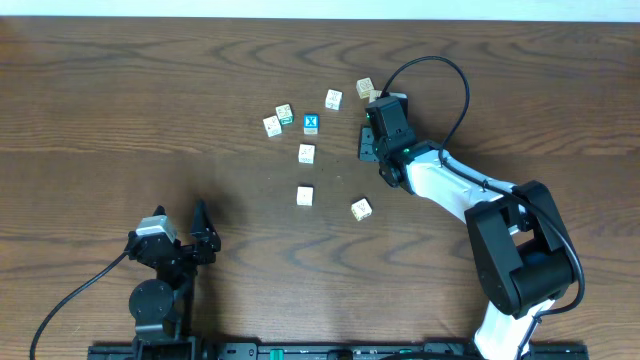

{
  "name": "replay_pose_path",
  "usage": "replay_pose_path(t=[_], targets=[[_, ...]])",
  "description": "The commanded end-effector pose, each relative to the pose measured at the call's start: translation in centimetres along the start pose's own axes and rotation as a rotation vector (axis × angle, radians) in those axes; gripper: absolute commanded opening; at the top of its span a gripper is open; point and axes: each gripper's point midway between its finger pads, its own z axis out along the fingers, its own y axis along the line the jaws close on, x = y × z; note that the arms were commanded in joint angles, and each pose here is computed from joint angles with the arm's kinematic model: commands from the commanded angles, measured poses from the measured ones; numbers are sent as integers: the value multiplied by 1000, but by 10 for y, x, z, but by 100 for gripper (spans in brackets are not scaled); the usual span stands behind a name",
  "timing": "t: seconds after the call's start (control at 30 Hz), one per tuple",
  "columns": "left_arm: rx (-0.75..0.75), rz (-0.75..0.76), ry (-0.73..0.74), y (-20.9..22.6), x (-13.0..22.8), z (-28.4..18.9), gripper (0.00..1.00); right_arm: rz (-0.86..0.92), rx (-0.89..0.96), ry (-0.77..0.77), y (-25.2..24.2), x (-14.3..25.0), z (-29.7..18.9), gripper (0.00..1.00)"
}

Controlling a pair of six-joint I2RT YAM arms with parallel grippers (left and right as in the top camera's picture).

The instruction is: Lift 3 blocks

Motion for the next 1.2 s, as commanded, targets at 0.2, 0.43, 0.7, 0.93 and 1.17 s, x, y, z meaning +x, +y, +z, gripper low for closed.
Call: replay_pose_path(t=[0.2, 0.43, 0.7, 0.93, 1.17], targets=[[-17, -9, 43, 4, 13, 0, 73, 65, 53, -2, -7, 7, 10, 53], [-17, -9, 43, 4, 13, 0, 74, 60, 59, 33, -10, 25, 30, 53], [-17, -9, 43, 4, 13, 0, 73, 64, 45, 20, -7, 21, 31, 48], [-17, -9, 43, 4, 13, 0, 73, 31, -29, 47, 7, 25, 31, 39], [-17, -9, 43, 4, 13, 0, 73, -14, -21, 70, 4, 29, 27, 40]])
